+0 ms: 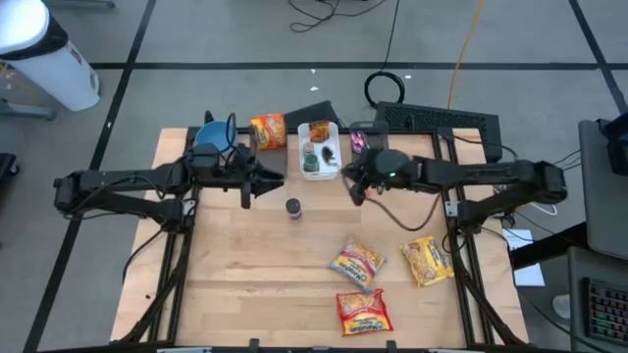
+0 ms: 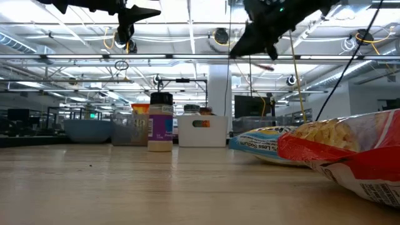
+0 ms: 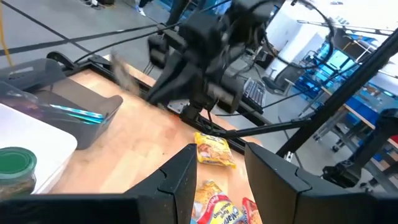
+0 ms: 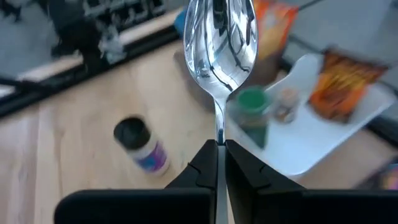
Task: Pick & Place Food Item
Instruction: Put the orange spoon into the right black bin
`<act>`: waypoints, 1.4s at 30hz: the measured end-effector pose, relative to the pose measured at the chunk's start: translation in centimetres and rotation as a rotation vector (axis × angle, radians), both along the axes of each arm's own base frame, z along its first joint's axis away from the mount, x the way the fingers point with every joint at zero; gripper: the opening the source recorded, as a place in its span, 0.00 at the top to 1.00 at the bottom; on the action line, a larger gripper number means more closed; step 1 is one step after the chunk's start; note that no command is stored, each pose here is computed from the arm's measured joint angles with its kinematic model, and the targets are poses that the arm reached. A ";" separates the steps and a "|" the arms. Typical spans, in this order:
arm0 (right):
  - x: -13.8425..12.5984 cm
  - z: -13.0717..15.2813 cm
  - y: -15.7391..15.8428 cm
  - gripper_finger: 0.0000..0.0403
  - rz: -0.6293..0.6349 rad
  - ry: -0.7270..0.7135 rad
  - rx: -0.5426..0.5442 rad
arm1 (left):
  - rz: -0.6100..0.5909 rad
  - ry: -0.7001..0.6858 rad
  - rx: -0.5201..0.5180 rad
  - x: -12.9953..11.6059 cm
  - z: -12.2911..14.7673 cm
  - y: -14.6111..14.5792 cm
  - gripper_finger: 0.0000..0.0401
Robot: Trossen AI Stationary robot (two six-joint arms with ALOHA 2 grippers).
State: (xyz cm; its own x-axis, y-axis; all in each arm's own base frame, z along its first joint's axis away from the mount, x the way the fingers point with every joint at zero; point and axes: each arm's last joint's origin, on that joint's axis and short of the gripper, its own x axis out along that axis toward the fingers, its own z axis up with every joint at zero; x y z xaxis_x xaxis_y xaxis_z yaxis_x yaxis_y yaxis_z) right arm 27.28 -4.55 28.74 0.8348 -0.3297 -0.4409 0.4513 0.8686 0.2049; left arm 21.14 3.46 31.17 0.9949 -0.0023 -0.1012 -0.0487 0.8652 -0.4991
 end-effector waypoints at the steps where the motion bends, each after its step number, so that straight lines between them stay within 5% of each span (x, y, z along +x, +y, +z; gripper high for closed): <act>1: -0.5 0.5 0.0 0.99 -0.015 -0.012 -0.008 | -0.004 -0.001 -0.002 0.0 0.0 0.2 0.64; 9: -4.4 3.4 0.2 0.99 -0.140 -0.061 -0.061 | -0.011 -0.002 -0.009 -0.4 0.0 1.5 0.64; 22: -6.5 3.7 -0.3 0.99 -0.239 0.153 -0.082 | 0.067 -0.003 -0.016 -1.0 0.0 3.7 0.64; 34: -7.3 3.5 -2.8 0.99 -0.108 0.257 -0.164 | 0.453 -0.066 -0.160 -1.4 0.3 5.1 0.64; 42: -8.0 3.0 -4.6 0.99 -0.115 0.309 -0.201 | 0.577 -0.219 -0.263 -1.6 1.3 5.4 0.64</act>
State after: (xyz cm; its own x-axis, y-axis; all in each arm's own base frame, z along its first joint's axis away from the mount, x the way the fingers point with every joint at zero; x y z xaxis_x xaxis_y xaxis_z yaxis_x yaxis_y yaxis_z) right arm 19.30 -9.10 31.69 0.6250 -0.5193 -0.5829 0.5621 0.8175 -0.1256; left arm 19.54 8.90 32.49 0.8417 0.5388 0.0339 -0.3406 0.5788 -0.7410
